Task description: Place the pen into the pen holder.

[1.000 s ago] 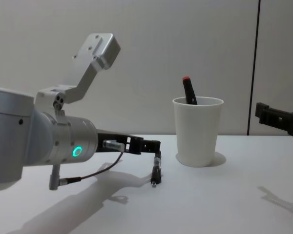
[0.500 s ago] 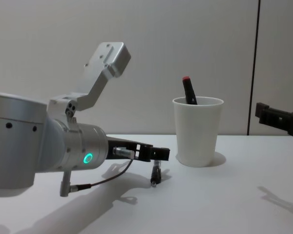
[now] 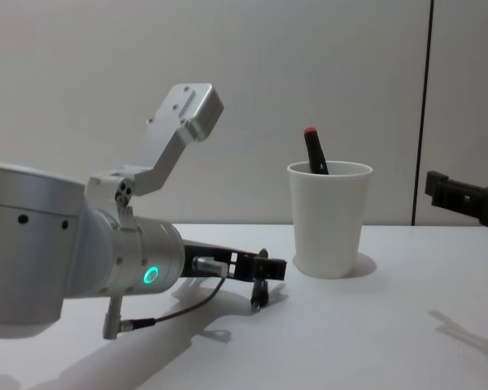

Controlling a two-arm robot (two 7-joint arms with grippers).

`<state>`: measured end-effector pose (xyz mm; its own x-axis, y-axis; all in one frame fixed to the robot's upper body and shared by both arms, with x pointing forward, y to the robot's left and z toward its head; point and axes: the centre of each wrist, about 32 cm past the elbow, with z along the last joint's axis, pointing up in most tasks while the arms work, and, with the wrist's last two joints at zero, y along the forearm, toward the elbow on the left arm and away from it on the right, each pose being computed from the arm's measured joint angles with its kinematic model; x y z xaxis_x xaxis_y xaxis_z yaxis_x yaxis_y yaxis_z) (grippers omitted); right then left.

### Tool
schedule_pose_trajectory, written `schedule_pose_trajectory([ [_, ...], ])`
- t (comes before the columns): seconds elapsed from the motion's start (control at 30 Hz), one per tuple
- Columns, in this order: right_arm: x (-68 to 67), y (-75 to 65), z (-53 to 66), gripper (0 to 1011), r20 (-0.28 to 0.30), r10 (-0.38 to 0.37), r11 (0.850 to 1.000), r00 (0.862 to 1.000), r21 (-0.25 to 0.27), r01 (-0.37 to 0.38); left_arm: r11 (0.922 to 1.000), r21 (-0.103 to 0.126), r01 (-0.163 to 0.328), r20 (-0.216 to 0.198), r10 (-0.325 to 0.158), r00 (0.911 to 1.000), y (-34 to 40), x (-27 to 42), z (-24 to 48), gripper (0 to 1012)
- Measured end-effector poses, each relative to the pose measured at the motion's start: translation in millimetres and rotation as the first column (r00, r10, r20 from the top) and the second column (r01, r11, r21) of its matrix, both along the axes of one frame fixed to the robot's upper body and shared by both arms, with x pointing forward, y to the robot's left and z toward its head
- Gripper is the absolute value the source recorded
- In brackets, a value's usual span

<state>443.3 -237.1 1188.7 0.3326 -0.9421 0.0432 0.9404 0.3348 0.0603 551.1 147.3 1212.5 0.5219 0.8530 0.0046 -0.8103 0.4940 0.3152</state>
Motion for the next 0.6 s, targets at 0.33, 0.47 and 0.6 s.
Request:
schedule_pose_trajectory([
  [0.33, 0.0, 0.0, 0.0, 1001, 0.0, 0.0, 1.0, 1.0, 0.0, 0.0, 1.0, -0.002, -0.001, -0.021, 0.001, 0.9998, 1.0, -0.3, -4.9, 1003],
  [0.47, 0.0, 0.0, 0.0, 1001, 0.0, 0.0, 1.0, 1.0, 0.0, 0.0, 1.0, -0.005, -0.002, -0.026, 0.002, 0.9997, 1.4, -0.6, -6.5, 1003],
  [0.6, 0.0, 0.0, 0.0, 1001, 0.0, 0.0, 1.0, 1.0, 0.0, 0.0, 1.0, -0.006, -0.003, -0.028, 0.002, 0.9996, 1.7, -0.7, -7.1, 1003],
])
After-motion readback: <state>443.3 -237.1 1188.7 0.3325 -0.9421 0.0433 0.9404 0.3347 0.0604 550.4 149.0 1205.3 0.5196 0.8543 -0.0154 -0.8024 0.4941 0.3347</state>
